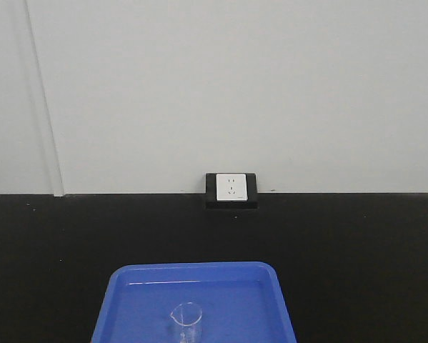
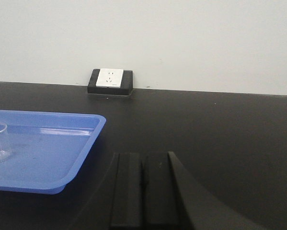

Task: Move beaker to silver tray on left bench

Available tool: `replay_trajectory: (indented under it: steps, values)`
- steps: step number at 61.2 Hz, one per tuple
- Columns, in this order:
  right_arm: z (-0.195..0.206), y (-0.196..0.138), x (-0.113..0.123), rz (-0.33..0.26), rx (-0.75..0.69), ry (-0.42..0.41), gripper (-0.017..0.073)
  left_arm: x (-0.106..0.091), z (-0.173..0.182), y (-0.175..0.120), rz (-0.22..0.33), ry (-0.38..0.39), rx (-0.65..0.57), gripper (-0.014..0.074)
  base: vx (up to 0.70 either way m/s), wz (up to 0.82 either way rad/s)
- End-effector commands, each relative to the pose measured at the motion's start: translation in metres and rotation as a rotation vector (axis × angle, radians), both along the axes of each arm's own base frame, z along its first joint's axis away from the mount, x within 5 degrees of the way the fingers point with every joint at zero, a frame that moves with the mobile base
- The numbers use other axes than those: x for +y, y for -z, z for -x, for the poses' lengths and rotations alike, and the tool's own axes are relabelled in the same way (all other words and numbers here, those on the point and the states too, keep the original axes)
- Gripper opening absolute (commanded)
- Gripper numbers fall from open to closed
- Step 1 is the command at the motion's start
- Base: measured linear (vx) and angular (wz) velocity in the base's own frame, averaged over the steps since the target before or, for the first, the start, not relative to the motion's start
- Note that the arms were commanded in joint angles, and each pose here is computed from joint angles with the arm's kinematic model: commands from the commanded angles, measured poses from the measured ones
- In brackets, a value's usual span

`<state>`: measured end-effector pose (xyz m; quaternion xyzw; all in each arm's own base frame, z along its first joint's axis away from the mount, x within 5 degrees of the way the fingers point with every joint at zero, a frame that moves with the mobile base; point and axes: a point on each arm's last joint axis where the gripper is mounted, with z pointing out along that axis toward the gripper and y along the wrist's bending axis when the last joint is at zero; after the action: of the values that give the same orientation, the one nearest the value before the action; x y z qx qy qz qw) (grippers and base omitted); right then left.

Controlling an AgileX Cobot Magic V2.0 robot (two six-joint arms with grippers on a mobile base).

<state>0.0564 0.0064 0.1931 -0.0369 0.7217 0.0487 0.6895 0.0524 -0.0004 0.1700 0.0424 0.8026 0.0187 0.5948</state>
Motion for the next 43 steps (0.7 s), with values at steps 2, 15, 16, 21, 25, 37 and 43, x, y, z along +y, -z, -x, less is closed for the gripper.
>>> replay_trajectory:
  steps: [2, 15, 16, 21, 25, 37, 43]
  values:
    - [0.001, -0.006, 0.001, -0.003, -0.088, -0.005, -0.0011, -0.001, -0.002, 0.0, 0.007, 0.011, -0.063, 0.0001, 0.0, 0.0]
    - [0.003, -0.025, 0.002, -0.025, -0.245, -0.022, -0.0011, -0.001, -0.002, 0.0, 0.007, 0.011, -0.063, 0.0001, 0.0, 0.0]
    - [0.004, -0.028, 0.002, -0.027, -0.266, -0.023, -0.0011, -0.001, -0.002, 0.0, 0.007, 0.011, -0.063, 0.0001, 0.0, 0.0]
    - [0.01, -0.058, 0.001, -0.036, -0.361, -0.025, -0.0011, -0.001, -0.002, 0.0, 0.007, 0.011, -0.063, 0.0001, 0.0, 0.0]
    - [0.011, -0.092, 0.001, -0.023, -0.398, -0.022, -0.0011, -0.001, -0.002, 0.0, 0.007, 0.011, -0.063, 0.0001, 0.0, 0.0]
    - [-0.033, -0.159, 0.007, 0.036, -0.317, -0.016, -0.0011, -0.001, -0.002, 0.0, 0.007, 0.011, -0.063, 0.0001, 0.0, 0.0]
    - [-0.064, -0.175, 0.011, 0.021, -0.248, -0.019, -0.0011, -0.001, -0.002, 0.0, 0.007, 0.011, -0.063, 0.0001, 0.0, 0.0]
